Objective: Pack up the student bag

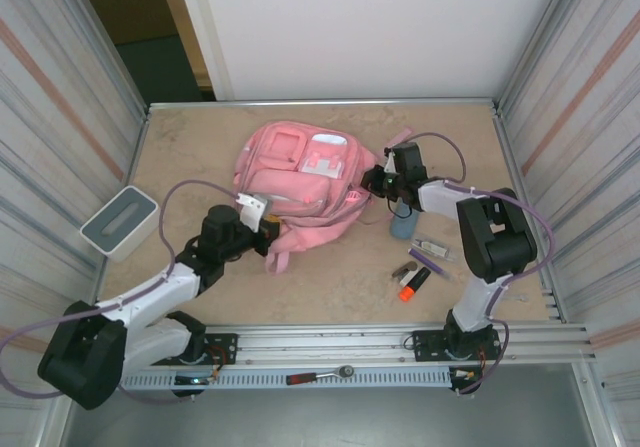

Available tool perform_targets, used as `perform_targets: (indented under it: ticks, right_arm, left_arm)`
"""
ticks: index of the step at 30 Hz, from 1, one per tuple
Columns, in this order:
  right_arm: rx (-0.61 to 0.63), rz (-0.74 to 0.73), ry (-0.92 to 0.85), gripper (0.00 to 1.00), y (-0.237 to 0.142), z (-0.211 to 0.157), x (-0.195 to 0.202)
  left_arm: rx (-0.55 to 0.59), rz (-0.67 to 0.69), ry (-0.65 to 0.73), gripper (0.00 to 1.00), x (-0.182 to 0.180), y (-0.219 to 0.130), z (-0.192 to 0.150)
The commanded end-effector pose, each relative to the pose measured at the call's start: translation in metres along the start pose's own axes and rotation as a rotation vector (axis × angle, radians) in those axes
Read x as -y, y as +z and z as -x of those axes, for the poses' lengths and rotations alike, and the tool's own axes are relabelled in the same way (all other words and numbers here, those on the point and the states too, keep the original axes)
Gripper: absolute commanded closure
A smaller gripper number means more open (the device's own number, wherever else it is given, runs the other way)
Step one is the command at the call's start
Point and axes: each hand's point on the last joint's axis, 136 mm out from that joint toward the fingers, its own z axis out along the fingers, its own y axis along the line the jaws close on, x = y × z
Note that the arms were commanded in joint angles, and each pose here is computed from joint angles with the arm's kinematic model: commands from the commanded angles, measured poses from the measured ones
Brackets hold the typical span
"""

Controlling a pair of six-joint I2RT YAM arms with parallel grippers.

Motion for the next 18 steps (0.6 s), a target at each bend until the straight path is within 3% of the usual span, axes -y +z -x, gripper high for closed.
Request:
perform_targets:
  ticks: [1,5,8,13,18]
  right_arm:
    - [-0.045,0.057,-0.105,0.97,-0.008,-0.027,-0.037]
    - [-0.097,0.046,-0.151,0.92,0.002,-0.07,-0.06]
    - [-0.126,0.066,-0.19,0.84,0.007,-0.1,-0.083]
    - [-0.201,0.107,-0.322,0.66,0.006,-0.13,-0.12]
    - [-0.185,0.127,-0.444,0.57,-0.014,-0.117,-0.13]
  left_arm:
    - [0.096,0.254,-0.191,0.98,-0.062,-0.008,0.037]
    - [0.114,0.38,-0.334,0.97,-0.11,-0.019,0.047]
    - [0.116,0.466,-0.418,0.9,-0.147,-0.027,0.052]
    - [0.133,0.577,-0.553,0.49,-0.204,-0.05,0.056]
    - [0.191,0.59,-0.623,0.32,-0.21,-0.078,0.061]
